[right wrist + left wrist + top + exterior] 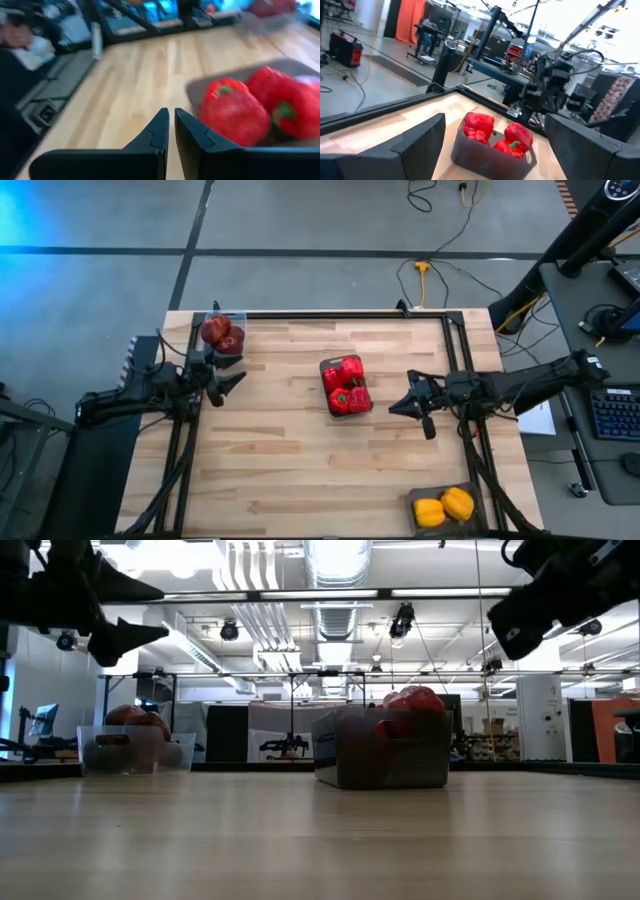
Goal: Sort produce into baskets
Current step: Return to Home Position
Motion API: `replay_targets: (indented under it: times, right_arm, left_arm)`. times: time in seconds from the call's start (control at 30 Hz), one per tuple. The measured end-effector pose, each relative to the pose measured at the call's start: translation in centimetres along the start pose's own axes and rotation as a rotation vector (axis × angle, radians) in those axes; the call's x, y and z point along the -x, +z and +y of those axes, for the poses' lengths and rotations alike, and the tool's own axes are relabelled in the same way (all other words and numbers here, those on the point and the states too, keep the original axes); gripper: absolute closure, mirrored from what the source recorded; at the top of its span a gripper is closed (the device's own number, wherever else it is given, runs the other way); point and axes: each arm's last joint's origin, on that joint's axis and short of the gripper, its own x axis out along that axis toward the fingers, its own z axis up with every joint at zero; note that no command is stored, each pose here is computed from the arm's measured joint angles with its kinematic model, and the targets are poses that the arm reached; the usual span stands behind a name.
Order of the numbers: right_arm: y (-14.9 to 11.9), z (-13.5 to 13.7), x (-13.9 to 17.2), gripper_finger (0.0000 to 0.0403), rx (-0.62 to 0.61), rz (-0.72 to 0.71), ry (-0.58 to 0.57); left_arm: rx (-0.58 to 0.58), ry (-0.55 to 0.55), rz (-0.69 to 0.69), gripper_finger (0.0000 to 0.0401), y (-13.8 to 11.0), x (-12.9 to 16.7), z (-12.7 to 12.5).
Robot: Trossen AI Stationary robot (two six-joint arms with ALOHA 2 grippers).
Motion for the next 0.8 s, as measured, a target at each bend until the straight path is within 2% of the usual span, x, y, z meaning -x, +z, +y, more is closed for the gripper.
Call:
replay_targets:
  times: [0.13,0.3,0.37,0.47,0.6,0.8]
  right_arm:
    - [0.0,-0.1,-0.2,0.038,0.002,-0.079,0.011]
    - [0.1,0.1,0.1,0.038,-0.016,0.074,0.043]
    - [0.6,0.3,0.2,0.038,0.008,0.085,0.08]
    - [1.2,0.3,0.5,0.038,0.033,0.052,0.087]
    - [0.2,-0.4,0.8,0.038,0.029,0.032,0.055]
    - [-0.8,-1.3,1.5,0.0381,-0.008,-0.149,0.083]
  left_arm:
    - [-0.001,-0.015,0.035,0.0078,-0.9,-0.2,0.1]
    - [0.045,-0.064,0.022,0.0078,-3.2,-0.7,0.5]
    - [0.038,-0.056,0.046,0.0078,-3.4,-0.7,0.4]
    - [0.006,-0.016,0.025,0.0078,-3.4,-0.7,0.3]
    - [-0.008,-0.028,-0.019,0.0078,-3.0,-0.6,0.1]
    - [-0.003,-0.056,-0.075,0.0078,-2.6,-0.6,-0.1]
